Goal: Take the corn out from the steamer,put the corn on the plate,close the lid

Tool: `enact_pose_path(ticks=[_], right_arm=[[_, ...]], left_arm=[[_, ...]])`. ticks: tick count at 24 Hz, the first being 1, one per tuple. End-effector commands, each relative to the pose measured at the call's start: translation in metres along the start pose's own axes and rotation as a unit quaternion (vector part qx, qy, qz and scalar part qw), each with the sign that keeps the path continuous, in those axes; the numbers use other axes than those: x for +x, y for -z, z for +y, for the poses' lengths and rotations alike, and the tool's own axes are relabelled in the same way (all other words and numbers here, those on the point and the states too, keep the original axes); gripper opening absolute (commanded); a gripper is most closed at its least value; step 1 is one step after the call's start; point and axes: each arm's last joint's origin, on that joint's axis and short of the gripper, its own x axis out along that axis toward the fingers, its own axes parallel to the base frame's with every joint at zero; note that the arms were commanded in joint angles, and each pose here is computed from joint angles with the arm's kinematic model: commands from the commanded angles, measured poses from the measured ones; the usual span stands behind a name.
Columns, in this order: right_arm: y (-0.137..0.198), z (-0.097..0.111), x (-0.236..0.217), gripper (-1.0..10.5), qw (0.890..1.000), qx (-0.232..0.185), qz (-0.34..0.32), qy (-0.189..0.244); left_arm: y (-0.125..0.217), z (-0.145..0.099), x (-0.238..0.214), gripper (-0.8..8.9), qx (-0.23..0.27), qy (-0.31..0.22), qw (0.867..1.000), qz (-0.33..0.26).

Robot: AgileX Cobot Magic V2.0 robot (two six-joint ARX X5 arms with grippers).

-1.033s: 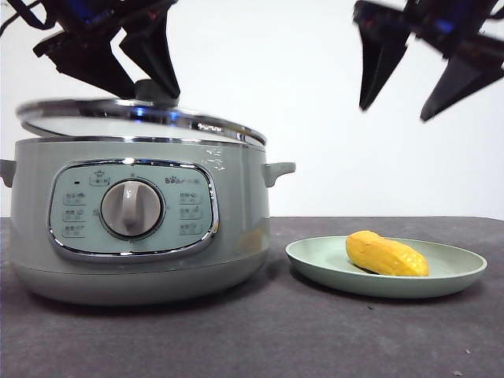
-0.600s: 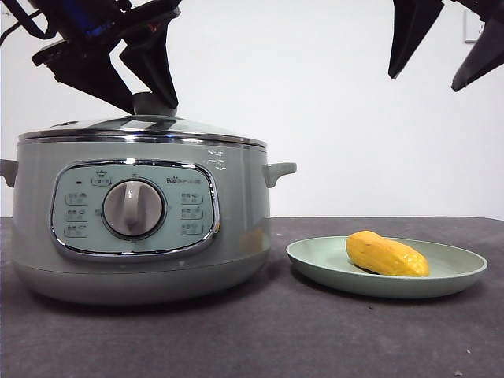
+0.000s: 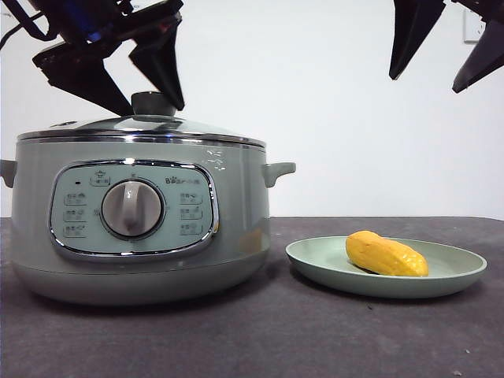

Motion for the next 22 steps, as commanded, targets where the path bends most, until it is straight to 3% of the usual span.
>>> enact_pose_path(ticks=[1,6,9,10,15,18,22], right_arm=[[0.002,-0.001,-0.001,4.1,1.0,0.005,0.0,0.002],[0.007,-0.001,-0.012,3.7,1.0,-0.001,0.005,0.0],[0.009,0.001,-0.024,0.8,1.0,-0.005,-0.022,-0.007],[0.012,0.003,-0.028,0.2,0.999,-0.008,-0.038,-0.013],[0.052,0.009,-0.03,-0.1,0.992,-0.022,-0.118,-0.037],[0.086,0.009,-0.028,-0.1,0.983,-0.022,-0.181,-0.023],[0.113,0.006,-0.022,-0.1,0.98,-0.015,-0.2,-0.017]], left_arm=[[-0.004,-0.001,-0.013,4.45,0.005,0.003,1.0,-0.03],[-0.002,0.001,-0.065,4.03,0.005,0.005,0.998,-0.059],[0.003,0.002,-0.093,1.31,0.007,-0.002,0.997,-0.075],[0.005,0.001,-0.1,-0.05,0.011,-0.011,0.996,-0.082],[0.033,-0.002,-0.119,-0.09,0.026,-0.049,0.992,-0.113],[0.066,-0.001,-0.116,-0.09,0.031,-0.044,0.99,-0.132],[0.094,0.001,-0.114,-0.09,0.031,-0.027,0.985,-0.167]])
